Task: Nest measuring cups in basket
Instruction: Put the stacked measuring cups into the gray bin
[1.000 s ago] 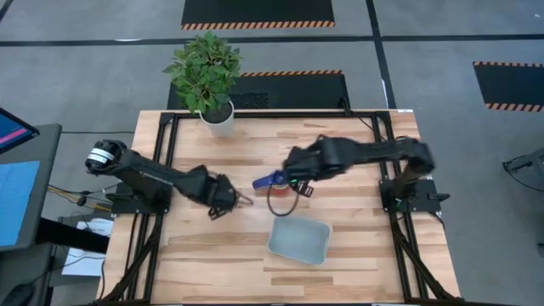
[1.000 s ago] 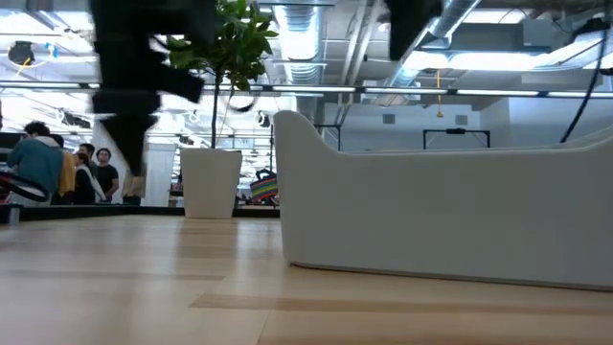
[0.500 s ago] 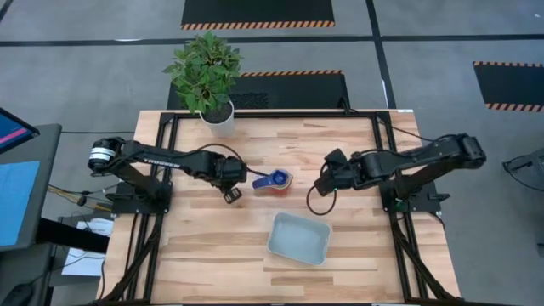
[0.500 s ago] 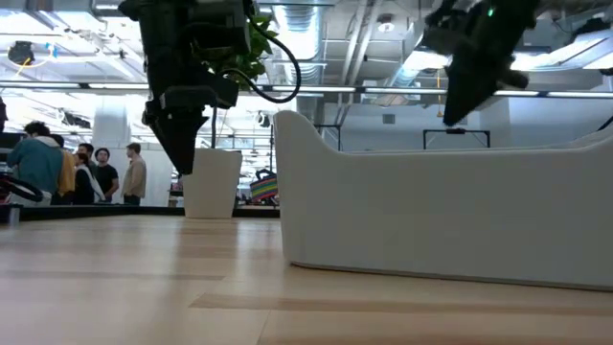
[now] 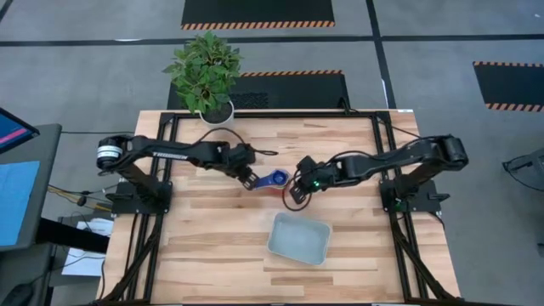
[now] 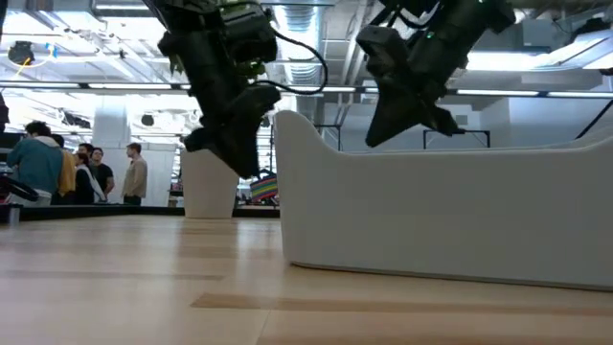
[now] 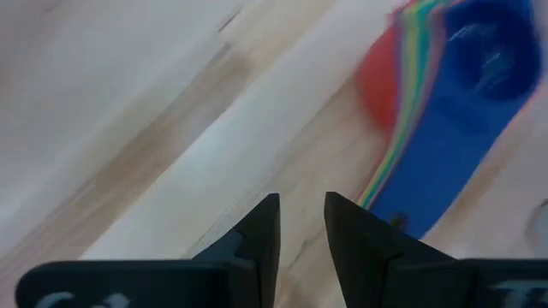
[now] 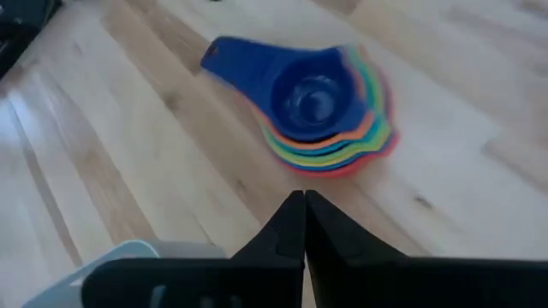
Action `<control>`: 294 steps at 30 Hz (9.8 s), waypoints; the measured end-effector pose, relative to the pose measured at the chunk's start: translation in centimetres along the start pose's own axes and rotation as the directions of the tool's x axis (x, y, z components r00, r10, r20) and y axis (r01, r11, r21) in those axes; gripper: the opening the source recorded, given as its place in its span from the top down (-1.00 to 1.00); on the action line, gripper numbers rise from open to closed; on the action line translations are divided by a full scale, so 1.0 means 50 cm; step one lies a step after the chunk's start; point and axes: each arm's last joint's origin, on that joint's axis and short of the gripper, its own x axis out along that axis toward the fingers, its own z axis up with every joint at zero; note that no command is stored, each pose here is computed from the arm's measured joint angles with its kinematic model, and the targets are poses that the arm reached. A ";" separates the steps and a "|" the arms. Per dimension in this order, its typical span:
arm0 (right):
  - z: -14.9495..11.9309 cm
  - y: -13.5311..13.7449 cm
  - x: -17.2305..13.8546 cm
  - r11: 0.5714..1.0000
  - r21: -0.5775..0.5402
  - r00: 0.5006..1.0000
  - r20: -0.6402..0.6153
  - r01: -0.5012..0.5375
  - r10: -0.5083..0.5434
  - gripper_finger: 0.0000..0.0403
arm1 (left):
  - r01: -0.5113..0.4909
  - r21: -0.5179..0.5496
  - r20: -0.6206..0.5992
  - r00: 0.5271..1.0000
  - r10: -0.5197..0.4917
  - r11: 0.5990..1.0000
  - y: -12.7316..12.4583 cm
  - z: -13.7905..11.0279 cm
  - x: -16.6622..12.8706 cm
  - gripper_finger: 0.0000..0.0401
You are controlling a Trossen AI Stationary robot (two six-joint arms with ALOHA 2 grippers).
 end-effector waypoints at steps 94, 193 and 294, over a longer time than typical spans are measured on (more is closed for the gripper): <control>0.079 -0.081 0.129 0.935 0.349 0.992 -0.123 0.058 -0.016 -0.79 | -0.297 0.114 -0.336 0.886 0.318 0.948 -0.046 -0.217 -0.074 0.59; 0.129 -0.050 0.046 0.927 0.285 0.964 -0.036 -0.244 0.265 0.63 | -0.360 0.191 -0.252 0.881 0.400 0.913 -0.030 -0.216 -0.064 0.59; -0.158 0.394 0.040 0.870 -0.301 0.902 -0.318 -0.390 0.294 0.69 | -0.185 0.338 -0.206 0.942 0.264 0.923 -0.038 -0.224 -0.029 0.59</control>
